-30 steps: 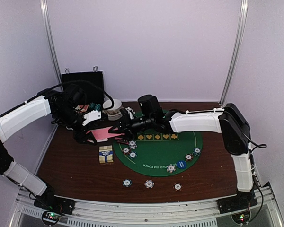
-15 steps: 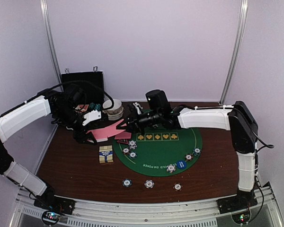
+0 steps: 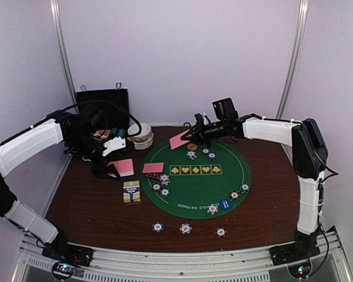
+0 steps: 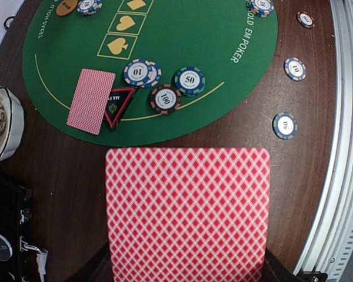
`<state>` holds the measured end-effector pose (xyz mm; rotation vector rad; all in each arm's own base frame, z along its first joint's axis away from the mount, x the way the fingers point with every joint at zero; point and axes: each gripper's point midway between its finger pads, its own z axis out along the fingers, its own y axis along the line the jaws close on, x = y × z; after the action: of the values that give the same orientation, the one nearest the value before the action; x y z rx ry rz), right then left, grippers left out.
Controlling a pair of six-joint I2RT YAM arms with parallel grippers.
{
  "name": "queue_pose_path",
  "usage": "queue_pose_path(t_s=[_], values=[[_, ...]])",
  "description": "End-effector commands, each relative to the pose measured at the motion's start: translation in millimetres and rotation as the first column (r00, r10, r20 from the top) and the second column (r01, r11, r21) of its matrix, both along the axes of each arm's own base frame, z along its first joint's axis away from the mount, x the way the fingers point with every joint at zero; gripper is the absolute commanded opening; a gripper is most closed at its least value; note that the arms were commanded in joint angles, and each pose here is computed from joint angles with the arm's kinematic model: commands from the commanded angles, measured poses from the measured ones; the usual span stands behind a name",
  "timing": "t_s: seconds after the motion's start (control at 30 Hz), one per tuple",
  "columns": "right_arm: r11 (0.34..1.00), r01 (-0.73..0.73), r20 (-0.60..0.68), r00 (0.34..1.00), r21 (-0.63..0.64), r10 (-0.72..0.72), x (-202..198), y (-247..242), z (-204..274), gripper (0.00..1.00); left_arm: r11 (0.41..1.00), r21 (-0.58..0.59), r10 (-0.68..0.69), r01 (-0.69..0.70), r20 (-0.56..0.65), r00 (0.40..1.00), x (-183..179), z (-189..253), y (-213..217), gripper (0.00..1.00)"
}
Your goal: Distribute texas hold em gaming equipment
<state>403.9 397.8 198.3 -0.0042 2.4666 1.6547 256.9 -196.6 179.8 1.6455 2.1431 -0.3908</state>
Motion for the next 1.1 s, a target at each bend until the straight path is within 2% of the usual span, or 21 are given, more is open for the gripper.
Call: queue_pose_path(t_s=[0.0, 0.17, 0.37, 0.77, 0.93, 1.07], values=[[0.985, 0.069, 0.049, 0.997, -0.159, -0.062, 48, -46, -29, 0.02, 1.0, -0.025, -0.003, 0.003, 0.028, 1.0, 3, 10, -2, 0.0], [0.956, 0.134, 0.066, 0.99, -0.26, -0.121, 96, -75, -62, 0.03, 1.0, -0.023, -0.002, 0.002, 0.024, 1.0, 4, 9, -3, 0.0], [0.934, 0.199, 0.09, 0.979, -0.298, -0.181, 135, -88, -84, 0.03, 1.0, -0.027, -0.005, 0.005, 0.018, 1.0, 4, 8, -4, 0.0], [0.923, 0.287, 0.107, 0.957, -0.257, -0.268, 173, -80, -112, 0.05, 0.999, -0.039, -0.01, 0.01, 0.006, 1.0, 3, 8, -7, 0.0], [0.913, 0.294, 0.111, 0.955, -0.281, -0.274, 174, -82, -123, 0.13, 0.999, -0.041, -0.008, 0.008, 0.007, 1.0, 3, 9, -7, 0.0], [0.893, 0.302, 0.157, 0.952, -0.333, -0.264, 170, -89, -115, 0.3, 0.999, -0.039, -0.008, 0.008, 0.001, 1.0, 1, 8, -6, 0.0]])
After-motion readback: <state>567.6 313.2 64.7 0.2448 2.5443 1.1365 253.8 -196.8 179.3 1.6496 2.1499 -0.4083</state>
